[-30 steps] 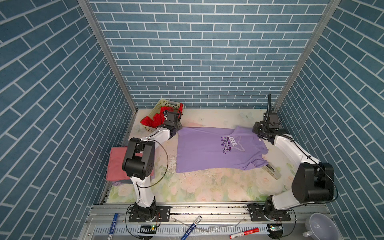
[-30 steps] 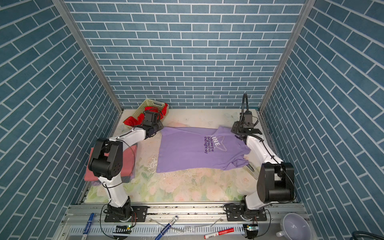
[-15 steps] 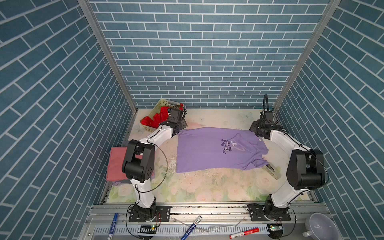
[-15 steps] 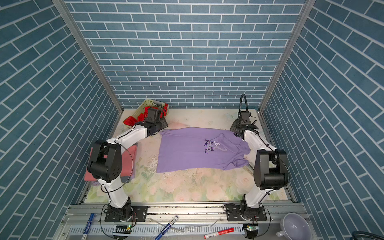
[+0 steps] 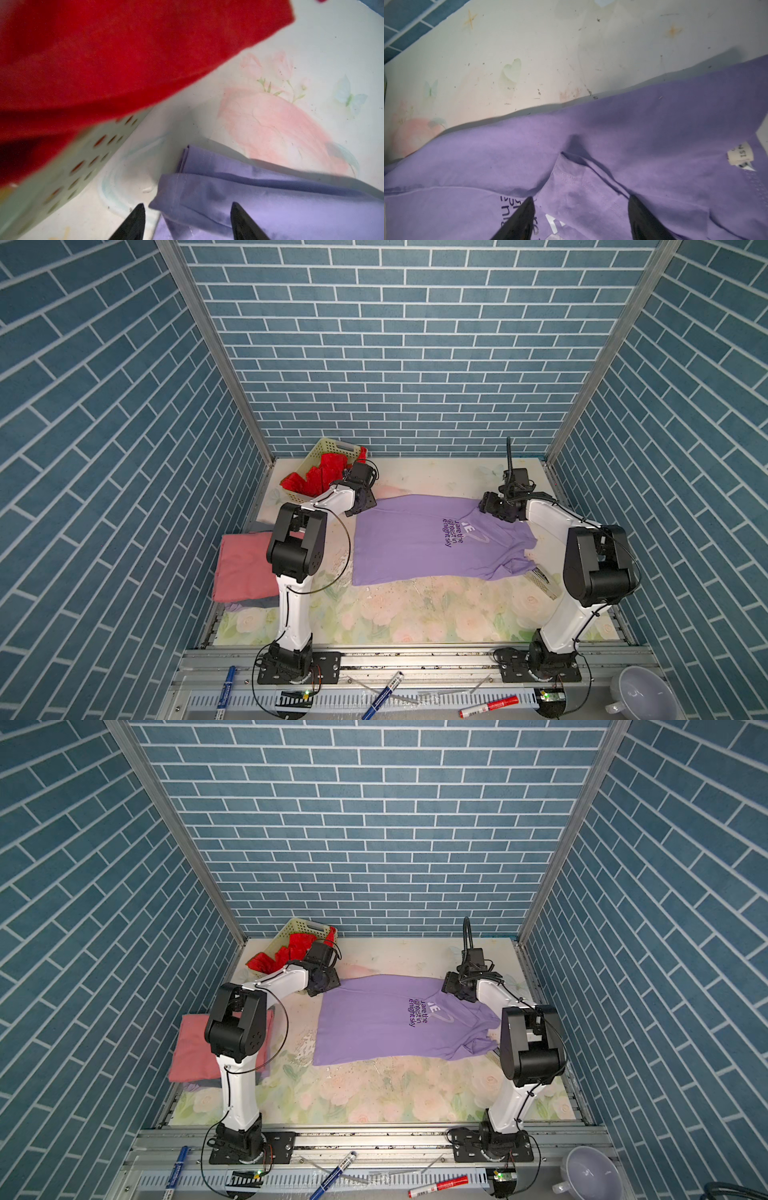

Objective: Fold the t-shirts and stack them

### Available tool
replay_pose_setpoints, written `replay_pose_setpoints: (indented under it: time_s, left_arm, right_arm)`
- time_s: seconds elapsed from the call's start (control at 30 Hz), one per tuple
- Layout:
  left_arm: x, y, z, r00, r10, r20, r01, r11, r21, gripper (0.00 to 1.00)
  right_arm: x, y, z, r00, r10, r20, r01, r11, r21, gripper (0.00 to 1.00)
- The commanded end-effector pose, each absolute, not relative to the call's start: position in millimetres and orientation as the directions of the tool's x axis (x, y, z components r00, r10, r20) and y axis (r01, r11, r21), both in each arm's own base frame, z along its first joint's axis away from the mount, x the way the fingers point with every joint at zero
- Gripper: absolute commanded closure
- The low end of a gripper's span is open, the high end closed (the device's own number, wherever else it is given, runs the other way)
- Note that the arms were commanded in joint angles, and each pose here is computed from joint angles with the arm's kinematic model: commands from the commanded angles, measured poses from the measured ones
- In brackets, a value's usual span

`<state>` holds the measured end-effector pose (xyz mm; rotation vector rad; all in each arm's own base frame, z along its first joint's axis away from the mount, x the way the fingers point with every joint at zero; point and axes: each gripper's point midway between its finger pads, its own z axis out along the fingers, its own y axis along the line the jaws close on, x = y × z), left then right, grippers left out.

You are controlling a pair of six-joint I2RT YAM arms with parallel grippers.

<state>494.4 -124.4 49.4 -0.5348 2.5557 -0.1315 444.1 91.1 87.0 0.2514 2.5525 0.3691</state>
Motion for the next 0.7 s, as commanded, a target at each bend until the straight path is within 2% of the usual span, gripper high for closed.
replay_pose_setpoints:
  time_s: [0.0, 0.07, 0.2, 0.43, 0.5, 0.67]
  left_arm:
    - [497, -116, 45, -0.778, -0.426, -0.462, -0.378, 0.904, -0.198, 0.38]
    - [500, -119, 41, -0.777, -0.435, -0.455, -0.376, 0.9, -0.219, 0.46]
    - [507, -126, 35, -0.768, -0.454, -0.451, -0.371, 0.89, -0.265, 0.69]
    - [525, -132, 51, -0.753, -0.448, -0.483, -0.335, 0.892, -0.304, 0.96]
    - [530, -134, 62, -0.742, -0.442, -0.504, -0.317, 0.894, -0.318, 1.0]
    - [551, -141, 102, -0.708, -0.41, -0.575, -0.244, 0.906, -0.346, 1.0]
  right_arm:
    - [428, 92, 63, -0.881, 0.185, -0.436, 0.061, 0.957, 0.283, 0.29]
    - [427, 94, 54, -0.893, 0.173, -0.416, 0.055, 0.959, 0.28, 0.3]
    - [430, 99, 44, -0.901, 0.164, -0.403, 0.048, 0.958, 0.281, 0.3]
    - [425, 94, 24, -0.915, 0.165, -0.368, 0.074, 0.965, 0.25, 0.33]
    - [422, 92, 19, -0.919, 0.165, -0.357, 0.079, 0.967, 0.242, 0.34]
    - [415, 90, 7, -0.929, 0.168, -0.328, 0.094, 0.969, 0.23, 0.37]
